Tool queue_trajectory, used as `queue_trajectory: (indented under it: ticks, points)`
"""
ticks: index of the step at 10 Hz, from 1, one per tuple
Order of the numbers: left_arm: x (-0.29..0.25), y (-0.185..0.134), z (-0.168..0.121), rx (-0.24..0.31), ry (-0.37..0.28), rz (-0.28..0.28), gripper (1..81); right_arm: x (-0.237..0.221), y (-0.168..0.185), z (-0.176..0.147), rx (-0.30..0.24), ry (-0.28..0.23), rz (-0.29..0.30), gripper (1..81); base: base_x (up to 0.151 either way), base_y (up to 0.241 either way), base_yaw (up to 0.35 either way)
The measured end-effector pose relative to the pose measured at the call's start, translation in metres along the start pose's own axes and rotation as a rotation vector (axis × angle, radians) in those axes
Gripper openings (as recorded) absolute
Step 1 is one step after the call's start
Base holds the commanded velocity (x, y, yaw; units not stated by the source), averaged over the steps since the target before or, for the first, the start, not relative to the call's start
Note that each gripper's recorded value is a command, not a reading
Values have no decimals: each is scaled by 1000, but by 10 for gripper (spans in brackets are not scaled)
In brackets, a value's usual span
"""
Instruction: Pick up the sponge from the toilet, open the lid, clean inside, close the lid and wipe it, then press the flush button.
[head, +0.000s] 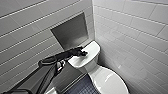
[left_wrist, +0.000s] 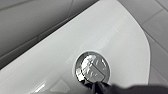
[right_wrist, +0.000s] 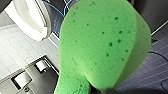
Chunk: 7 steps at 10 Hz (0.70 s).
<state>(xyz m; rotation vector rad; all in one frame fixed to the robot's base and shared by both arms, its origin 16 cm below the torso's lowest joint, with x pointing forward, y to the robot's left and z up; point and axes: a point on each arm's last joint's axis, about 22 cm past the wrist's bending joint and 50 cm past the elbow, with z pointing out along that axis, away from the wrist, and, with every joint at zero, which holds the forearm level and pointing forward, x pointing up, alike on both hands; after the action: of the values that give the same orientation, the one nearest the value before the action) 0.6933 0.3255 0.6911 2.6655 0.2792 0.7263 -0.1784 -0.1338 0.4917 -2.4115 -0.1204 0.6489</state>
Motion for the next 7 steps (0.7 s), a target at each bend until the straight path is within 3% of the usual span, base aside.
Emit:
queue_trajectory:
  ticks: [7]
  points:
    - [11, 13, 13, 35, 53, 6, 10, 2, 0, 0, 1, 4, 0, 10, 0, 0, 0]
